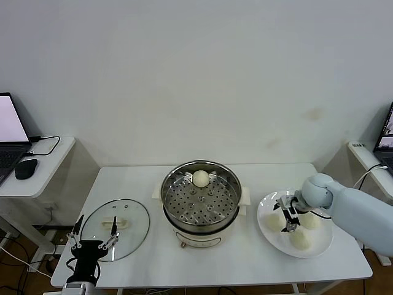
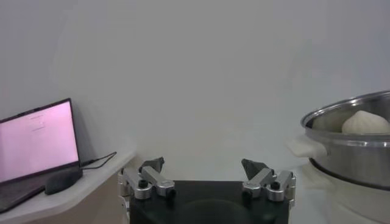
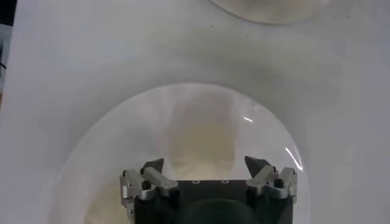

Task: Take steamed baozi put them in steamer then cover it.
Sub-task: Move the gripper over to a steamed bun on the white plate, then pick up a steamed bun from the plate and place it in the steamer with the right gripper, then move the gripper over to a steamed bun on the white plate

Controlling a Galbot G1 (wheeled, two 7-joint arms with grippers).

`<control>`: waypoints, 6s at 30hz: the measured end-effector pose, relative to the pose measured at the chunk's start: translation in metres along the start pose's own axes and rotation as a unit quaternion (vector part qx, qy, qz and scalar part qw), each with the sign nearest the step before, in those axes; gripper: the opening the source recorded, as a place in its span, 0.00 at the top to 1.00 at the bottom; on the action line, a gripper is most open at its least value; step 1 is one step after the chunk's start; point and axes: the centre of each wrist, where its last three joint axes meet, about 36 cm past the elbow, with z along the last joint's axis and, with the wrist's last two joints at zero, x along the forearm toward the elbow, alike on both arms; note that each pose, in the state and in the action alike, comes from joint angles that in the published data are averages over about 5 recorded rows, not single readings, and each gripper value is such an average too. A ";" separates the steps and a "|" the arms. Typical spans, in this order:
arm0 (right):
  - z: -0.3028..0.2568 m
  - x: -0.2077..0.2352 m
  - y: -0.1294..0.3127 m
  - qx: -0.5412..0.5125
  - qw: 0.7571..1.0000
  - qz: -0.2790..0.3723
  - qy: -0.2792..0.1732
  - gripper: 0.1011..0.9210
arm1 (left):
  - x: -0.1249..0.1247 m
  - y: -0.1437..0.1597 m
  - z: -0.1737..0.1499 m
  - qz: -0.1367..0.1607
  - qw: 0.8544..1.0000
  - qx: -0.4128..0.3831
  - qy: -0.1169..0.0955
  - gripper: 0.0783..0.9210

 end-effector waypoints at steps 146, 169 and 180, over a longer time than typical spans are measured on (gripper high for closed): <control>0.051 0.097 0.080 0.021 0.999 -0.022 0.034 0.12 | 0.002 -0.010 -0.017 0.014 1.000 -0.006 -0.009 0.12; 0.057 0.037 0.084 -0.011 1.000 -0.018 0.024 0.12 | -0.001 -0.009 -0.011 0.011 1.000 -0.010 -0.004 0.12; 0.057 0.024 0.078 -0.020 0.999 -0.022 0.023 0.22 | -0.002 -0.009 -0.009 0.010 1.000 -0.010 -0.003 0.12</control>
